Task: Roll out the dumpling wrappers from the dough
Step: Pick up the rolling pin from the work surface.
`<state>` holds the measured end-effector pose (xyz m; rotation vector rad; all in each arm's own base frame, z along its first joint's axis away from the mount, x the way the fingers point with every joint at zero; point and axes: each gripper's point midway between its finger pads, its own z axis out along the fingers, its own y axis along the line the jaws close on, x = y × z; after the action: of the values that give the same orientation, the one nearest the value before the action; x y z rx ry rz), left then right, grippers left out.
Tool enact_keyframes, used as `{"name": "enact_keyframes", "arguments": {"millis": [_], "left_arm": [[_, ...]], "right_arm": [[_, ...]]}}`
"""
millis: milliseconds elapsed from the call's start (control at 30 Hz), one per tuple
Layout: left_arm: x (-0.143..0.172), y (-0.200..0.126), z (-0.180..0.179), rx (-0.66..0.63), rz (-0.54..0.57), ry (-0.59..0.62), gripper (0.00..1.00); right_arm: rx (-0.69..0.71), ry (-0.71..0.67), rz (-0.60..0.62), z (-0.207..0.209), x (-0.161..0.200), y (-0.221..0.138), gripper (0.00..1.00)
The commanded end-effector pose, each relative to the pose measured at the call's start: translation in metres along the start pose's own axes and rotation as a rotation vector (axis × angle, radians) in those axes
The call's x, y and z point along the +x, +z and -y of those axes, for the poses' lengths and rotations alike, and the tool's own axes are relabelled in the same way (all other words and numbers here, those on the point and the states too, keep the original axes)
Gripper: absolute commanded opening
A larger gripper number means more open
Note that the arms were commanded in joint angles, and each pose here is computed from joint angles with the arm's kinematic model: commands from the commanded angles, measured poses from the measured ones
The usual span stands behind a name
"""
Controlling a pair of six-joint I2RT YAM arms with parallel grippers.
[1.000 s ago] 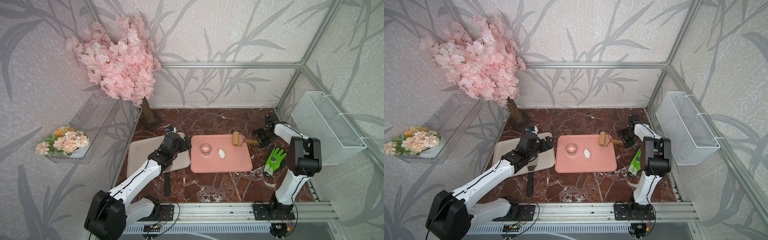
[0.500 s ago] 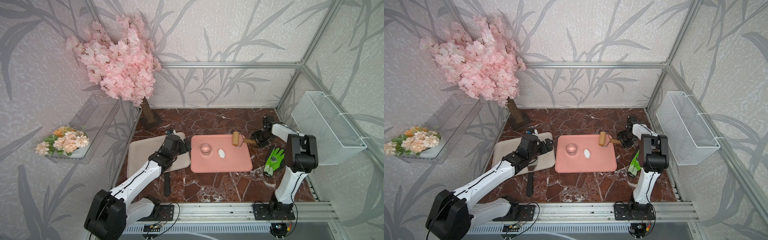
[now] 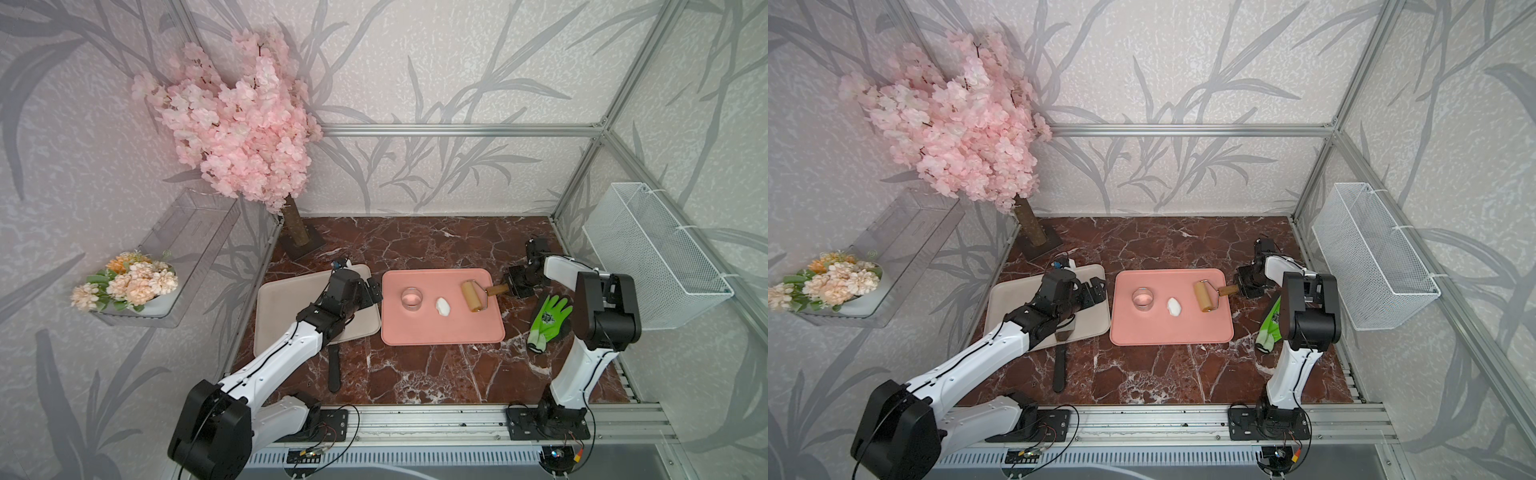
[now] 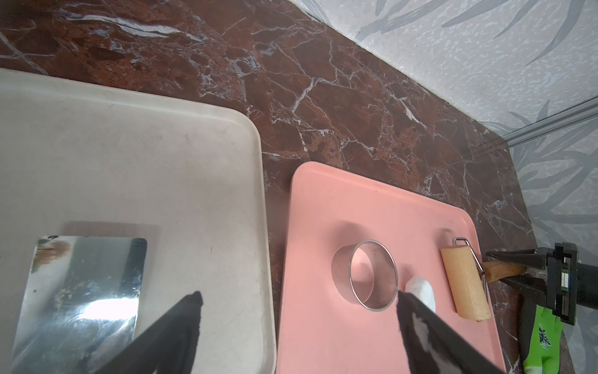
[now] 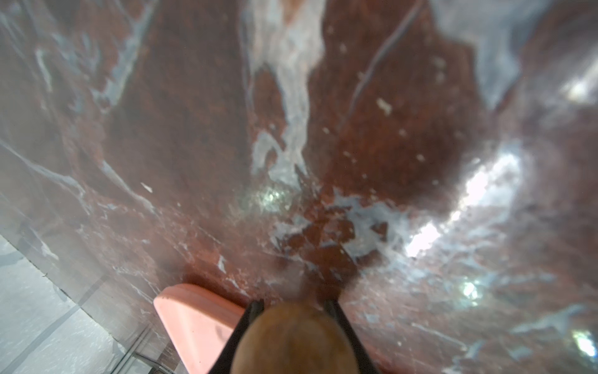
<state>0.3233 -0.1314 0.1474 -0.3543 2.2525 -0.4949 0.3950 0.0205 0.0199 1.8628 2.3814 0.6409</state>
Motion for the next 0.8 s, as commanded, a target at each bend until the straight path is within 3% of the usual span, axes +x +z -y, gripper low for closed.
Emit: {"name": "enact_keyframes", "arguments": {"millis": [0,267,500,767], "left_arm": [[-0.011,-0.008,0.017,0.057,0.019,-0.001,0.95],[-0.021,-0.017,0.06,0.218,0.023,0.038,0.92],[-0.012,-0.03,0.113,0.406,0.025,0.101,0.81],[0.007,-0.043,0.172,0.63,0.033,0.149,0.76]], "right_arm": [[-0.067,0.031,0.001,-0.009,0.002,-0.013,0.23],[-0.24,0.063,0.016,-0.029,0.009,-0.044,0.14],[-0.418,0.147,0.046,-0.041,0.016,-0.079,0.09],[-0.626,0.226,0.075,-0.051,0.032,-0.113,0.05]]}}
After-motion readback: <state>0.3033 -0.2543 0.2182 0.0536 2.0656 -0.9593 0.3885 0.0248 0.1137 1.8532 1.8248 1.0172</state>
